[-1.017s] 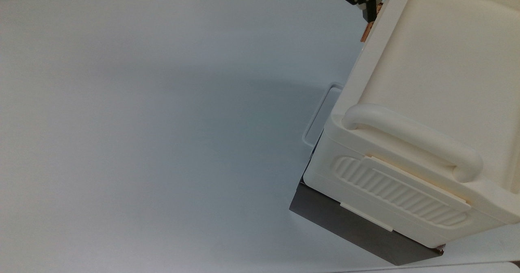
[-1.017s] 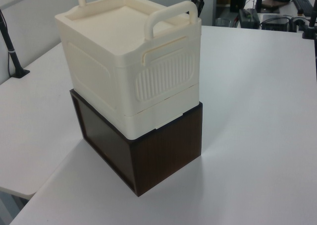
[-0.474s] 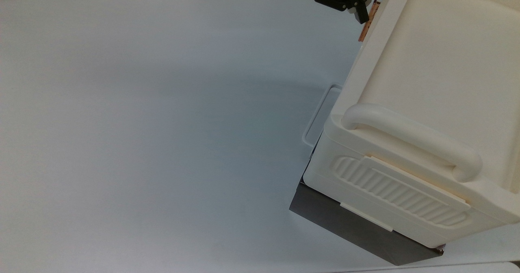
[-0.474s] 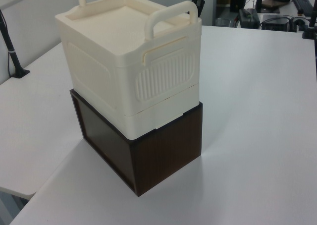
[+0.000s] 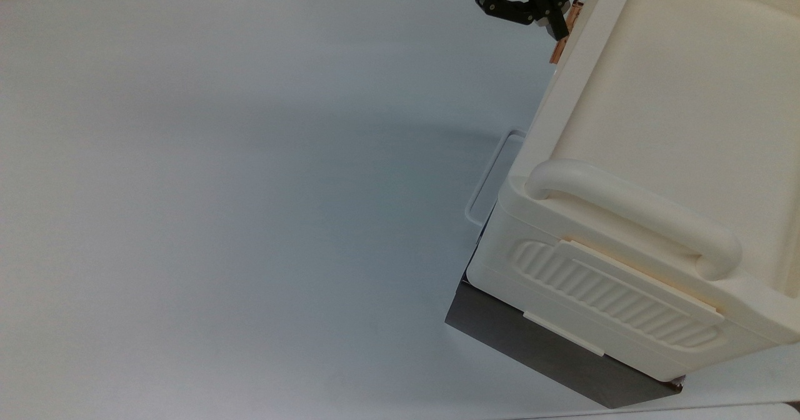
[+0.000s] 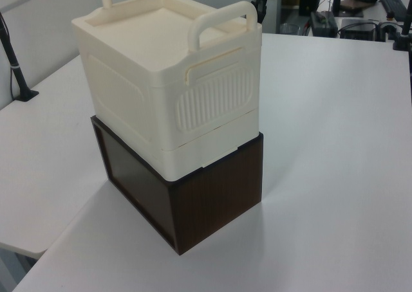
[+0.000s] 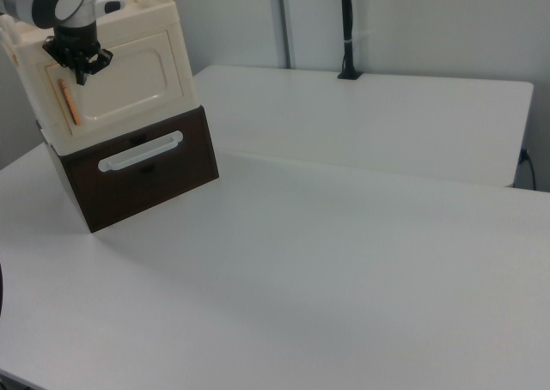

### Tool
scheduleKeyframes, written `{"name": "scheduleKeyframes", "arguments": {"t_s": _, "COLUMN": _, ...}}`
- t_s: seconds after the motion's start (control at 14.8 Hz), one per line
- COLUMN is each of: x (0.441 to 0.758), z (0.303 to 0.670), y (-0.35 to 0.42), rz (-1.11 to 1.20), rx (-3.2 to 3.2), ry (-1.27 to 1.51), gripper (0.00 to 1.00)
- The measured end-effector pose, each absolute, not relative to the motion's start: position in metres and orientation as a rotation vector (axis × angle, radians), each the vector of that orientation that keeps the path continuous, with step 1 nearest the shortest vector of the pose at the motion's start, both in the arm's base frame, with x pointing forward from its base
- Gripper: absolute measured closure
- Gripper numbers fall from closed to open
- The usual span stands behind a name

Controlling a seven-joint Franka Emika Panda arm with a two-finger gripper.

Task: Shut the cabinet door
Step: 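Press the gripper against the door to seat it shut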

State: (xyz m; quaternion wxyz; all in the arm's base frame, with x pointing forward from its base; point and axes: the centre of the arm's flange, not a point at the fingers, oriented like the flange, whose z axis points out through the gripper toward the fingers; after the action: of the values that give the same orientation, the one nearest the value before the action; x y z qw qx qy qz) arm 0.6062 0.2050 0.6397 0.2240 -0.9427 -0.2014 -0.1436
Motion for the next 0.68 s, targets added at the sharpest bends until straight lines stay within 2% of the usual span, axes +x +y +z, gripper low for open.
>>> {"name": "scheduleKeyframes", "arguments": {"t_s": 0.68, "x": 0.6083, "z": 0.6399, "y": 0.2035, "rz": -0.405, "rx": -2.489, "ry": -0.598, "gripper": 0.99}}
